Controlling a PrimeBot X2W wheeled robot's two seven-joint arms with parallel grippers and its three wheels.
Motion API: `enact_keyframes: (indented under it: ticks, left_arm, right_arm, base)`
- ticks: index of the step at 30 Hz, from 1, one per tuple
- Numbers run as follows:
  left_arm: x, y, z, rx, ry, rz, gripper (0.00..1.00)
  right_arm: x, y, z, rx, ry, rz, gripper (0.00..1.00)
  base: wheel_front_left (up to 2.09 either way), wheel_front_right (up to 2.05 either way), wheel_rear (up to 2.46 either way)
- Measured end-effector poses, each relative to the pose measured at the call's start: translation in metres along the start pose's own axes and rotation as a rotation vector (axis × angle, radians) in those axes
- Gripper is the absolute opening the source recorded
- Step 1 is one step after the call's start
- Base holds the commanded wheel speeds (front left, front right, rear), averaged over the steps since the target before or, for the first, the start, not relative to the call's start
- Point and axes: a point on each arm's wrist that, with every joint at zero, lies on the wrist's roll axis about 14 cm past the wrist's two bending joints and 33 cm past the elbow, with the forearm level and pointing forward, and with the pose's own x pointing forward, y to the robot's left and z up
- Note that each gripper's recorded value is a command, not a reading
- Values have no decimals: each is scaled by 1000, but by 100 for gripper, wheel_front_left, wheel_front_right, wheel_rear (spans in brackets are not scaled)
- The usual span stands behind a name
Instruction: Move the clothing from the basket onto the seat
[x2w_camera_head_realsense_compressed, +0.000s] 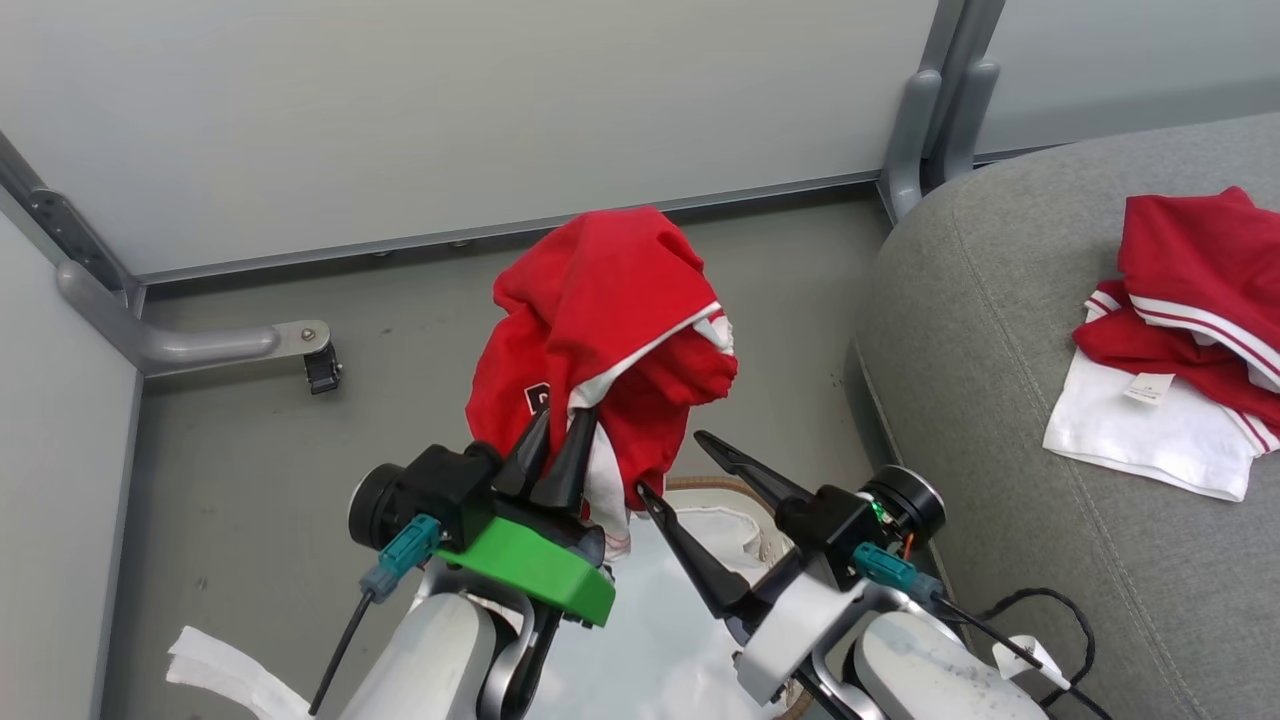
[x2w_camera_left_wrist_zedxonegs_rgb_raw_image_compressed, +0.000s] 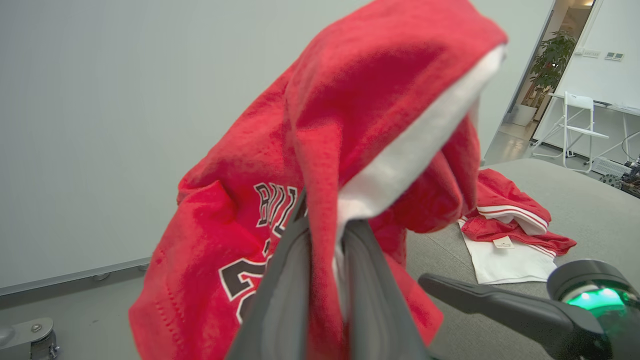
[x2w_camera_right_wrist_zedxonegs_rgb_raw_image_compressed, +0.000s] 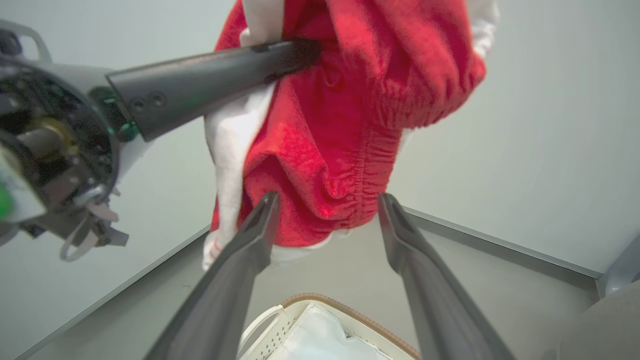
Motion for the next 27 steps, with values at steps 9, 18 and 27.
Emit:
enact_keyframes:
  ticks: [9, 18, 27]
  left_arm:
    - [-2, -5, -11, -37, 32, -10, 0]
    - [-5, -19, -14, -90, 44, -41, 0]
    - [-10, -21, -14, -110, 49, -33, 0]
  right_arm:
    - [20, 15, 2, -37, 2, 85, 100]
    - [29, 21, -6, -57, 30, 109, 100]
    - [35, 22, -6, -41, 30, 113, 0]
  base:
    - [0, 0, 0]
    - [0, 0, 0]
    - [0, 0, 0]
